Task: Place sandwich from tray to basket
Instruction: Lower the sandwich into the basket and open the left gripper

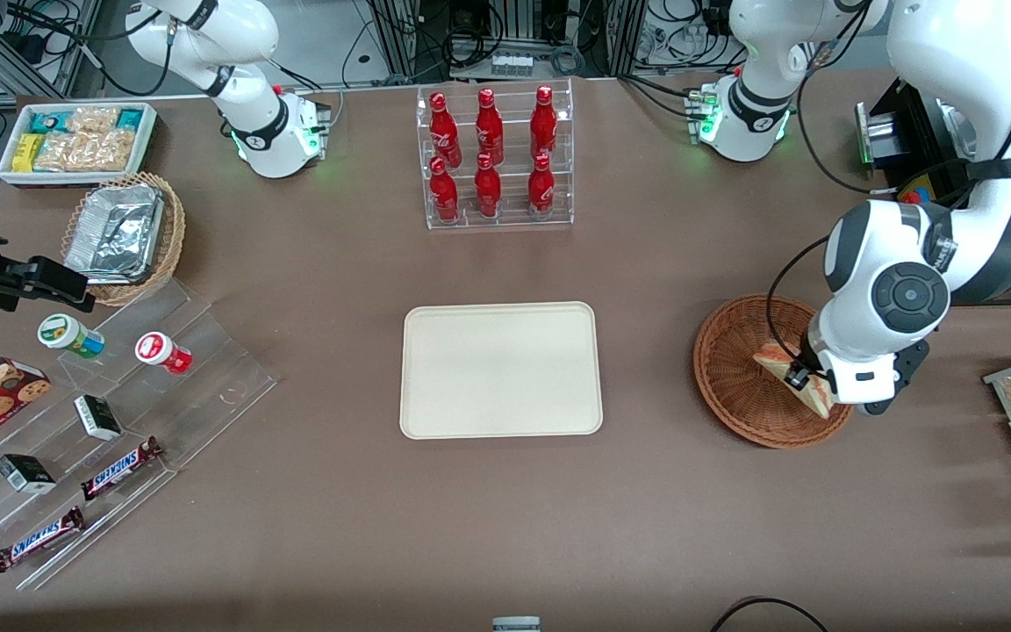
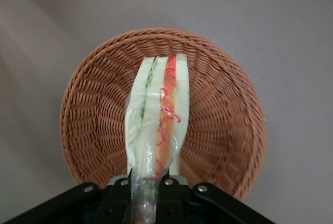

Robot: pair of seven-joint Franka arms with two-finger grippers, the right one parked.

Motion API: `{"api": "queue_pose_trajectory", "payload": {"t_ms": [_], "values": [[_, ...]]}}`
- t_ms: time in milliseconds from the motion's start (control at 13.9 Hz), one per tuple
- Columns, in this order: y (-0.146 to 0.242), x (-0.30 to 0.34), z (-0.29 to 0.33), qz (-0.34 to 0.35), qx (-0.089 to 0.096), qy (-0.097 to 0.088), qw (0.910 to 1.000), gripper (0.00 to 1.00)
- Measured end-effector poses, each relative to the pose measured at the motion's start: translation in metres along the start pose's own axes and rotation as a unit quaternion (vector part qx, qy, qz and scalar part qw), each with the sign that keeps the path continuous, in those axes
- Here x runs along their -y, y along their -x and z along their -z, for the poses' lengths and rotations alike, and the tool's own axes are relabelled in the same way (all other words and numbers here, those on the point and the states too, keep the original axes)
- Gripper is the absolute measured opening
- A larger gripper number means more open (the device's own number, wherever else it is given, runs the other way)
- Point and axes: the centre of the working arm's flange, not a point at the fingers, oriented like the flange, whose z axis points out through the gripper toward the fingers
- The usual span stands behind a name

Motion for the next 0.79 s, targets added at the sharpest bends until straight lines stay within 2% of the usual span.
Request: {"api": "queue_pose_trajectory", "payload": {"t_ms": [216,360,649,793], "values": [[0.01,0.01,-0.032,-0.015,-0.005,-0.015,0.9998,0.14],[0.022,0.014,-0.054,-0.025,-0.01,-0.012,0.9996,0.14],[0.032,0.018,-0.072,-0.031,-0.008,-0.008,0.9994,0.14],[0.033,0.016,-0.072,-0.037,-0.012,-0.009,0.9992,0.29]]}}
